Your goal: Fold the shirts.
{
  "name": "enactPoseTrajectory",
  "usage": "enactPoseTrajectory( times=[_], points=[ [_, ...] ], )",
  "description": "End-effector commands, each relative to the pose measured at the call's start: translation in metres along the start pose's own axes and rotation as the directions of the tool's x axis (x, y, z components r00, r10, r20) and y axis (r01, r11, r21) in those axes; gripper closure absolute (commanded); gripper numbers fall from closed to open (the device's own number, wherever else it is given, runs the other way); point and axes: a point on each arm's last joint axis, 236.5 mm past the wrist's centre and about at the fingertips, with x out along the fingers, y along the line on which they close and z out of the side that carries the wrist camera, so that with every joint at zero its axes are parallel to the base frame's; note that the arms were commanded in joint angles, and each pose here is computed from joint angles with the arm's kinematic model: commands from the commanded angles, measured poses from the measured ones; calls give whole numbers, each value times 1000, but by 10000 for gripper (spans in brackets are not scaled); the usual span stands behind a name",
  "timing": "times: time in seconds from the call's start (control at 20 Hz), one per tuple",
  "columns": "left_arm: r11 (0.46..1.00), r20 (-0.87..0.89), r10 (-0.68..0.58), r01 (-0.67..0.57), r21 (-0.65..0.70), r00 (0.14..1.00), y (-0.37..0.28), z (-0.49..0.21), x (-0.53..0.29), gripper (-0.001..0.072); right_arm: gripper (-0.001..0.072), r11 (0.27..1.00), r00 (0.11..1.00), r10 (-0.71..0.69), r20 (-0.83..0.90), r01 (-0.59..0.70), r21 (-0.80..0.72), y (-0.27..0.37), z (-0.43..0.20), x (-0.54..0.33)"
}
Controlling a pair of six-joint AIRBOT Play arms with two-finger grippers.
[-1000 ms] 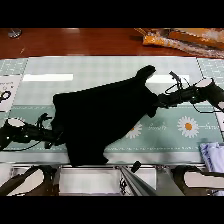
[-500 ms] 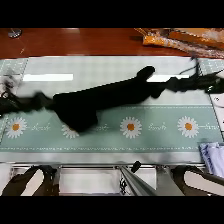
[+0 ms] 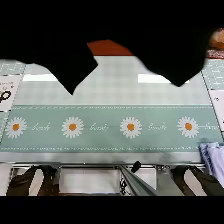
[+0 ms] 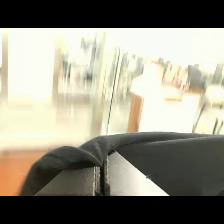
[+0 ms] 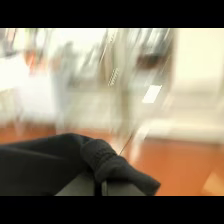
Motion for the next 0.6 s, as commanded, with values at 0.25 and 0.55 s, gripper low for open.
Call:
enactPoseTrajectory(
  times=[0.25, 0.55],
  points=[
    [979, -233, 145, -104, 176, 962, -26, -31, -74, 684, 680, 950, 937, -309, -166, 296, -99, 8, -1, -99],
    [981, -535, 182, -119, 150, 825, -14, -103, -104, 683, 680, 964, 807, -256, -532, 255, -77, 22, -88, -130]
  ],
)
